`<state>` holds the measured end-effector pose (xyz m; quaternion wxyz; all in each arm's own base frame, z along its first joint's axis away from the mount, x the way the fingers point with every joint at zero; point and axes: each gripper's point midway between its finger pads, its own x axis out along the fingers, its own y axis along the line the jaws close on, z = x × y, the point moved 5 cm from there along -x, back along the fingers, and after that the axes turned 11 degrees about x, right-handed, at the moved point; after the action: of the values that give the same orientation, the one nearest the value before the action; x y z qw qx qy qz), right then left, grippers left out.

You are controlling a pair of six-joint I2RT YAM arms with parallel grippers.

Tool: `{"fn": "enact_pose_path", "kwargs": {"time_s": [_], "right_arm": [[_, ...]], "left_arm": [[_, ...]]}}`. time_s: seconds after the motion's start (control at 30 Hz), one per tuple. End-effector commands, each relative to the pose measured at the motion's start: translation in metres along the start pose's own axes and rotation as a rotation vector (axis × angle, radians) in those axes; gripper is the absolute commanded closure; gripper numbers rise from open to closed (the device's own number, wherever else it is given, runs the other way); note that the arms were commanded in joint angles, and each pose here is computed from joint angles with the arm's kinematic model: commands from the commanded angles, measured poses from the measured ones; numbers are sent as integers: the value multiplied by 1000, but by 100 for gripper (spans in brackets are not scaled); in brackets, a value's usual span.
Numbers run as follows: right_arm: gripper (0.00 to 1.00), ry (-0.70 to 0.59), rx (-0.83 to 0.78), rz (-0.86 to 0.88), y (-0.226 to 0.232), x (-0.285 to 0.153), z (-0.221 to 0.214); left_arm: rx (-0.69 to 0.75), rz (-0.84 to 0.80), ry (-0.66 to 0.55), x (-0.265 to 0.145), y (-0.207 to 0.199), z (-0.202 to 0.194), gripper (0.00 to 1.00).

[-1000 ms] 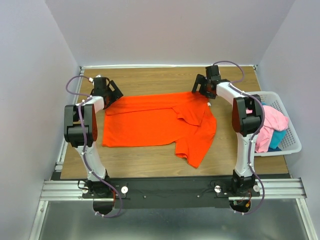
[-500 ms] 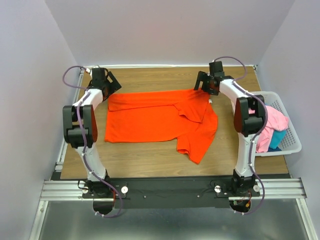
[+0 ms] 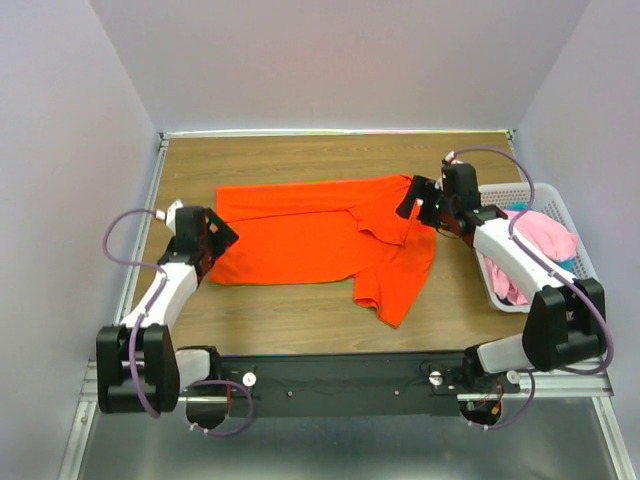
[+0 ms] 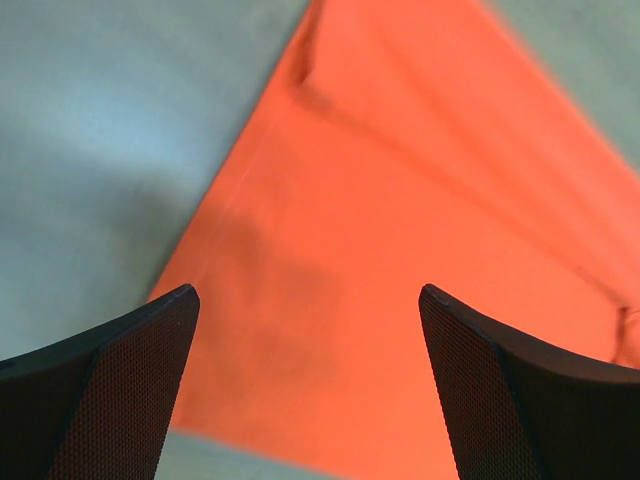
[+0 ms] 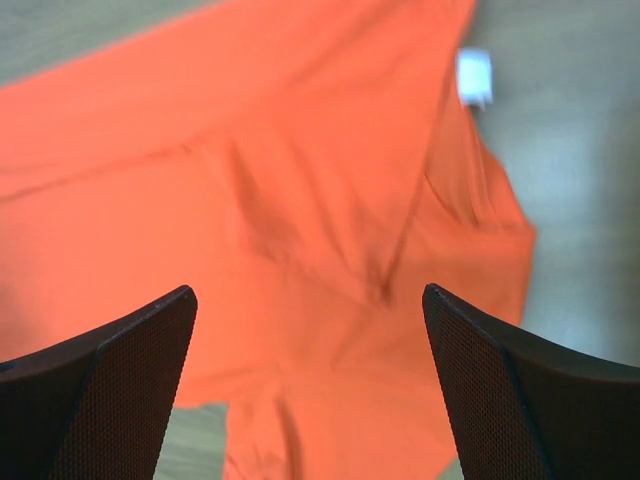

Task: Fold and stack the t-shirts
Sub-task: Fold the tshirt

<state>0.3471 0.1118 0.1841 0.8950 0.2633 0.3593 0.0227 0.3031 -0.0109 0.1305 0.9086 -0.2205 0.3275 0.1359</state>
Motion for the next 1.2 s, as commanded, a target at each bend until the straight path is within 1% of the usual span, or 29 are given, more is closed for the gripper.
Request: {"fn": "enact_pose_path", "kwargs": {"time_s": [0.0, 0.03, 0.1, 0.2, 0.4, 0.5, 0.67, 0.87, 0.93, 1.0, 1.03, 1.17], "right_arm": [[0, -19, 83, -15, -10, -12, -12], [0, -15, 86, -21, -13, -13, -16], [0, -26, 93, -17, -13, -17, -16], [0, -34, 96, -12, -13, -21, -15], [0, -25, 93, -9, -13, -20, -17], [0, -18, 89, -8, -13, -18, -18], [0, -12, 83, -5, -12, -17, -18], [0, -4, 86, 0, -12, -16, -19], [0, -5, 90, -1, -12, -16, -19], [0, -6, 89, 2, -11, -16, -18], [0, -4, 90, 2, -11, -16, -19], [0, -6, 85, -5, -13, -15, -19]], "left_arm": [[-116, 37, -20, -13, 15, -21, 2], [-121, 44, 1, -12, 21, -33, 2], [-128, 46, 6, -13, 24, -40, 2], [-145, 99, 44, -8, 35, -55, 2], [-121, 210, 116, -3, 51, -72, 2], [-123, 250, 124, -6, 57, -75, 2], [-134, 292, 104, -15, 60, -68, 2], [-180, 287, 83, -25, 57, -63, 2], [-182, 301, 89, -28, 58, -62, 2], [-194, 276, 104, -29, 56, -66, 2], [-197, 273, 113, -29, 56, -69, 4], [-208, 283, 118, -31, 57, -70, 5]]}}
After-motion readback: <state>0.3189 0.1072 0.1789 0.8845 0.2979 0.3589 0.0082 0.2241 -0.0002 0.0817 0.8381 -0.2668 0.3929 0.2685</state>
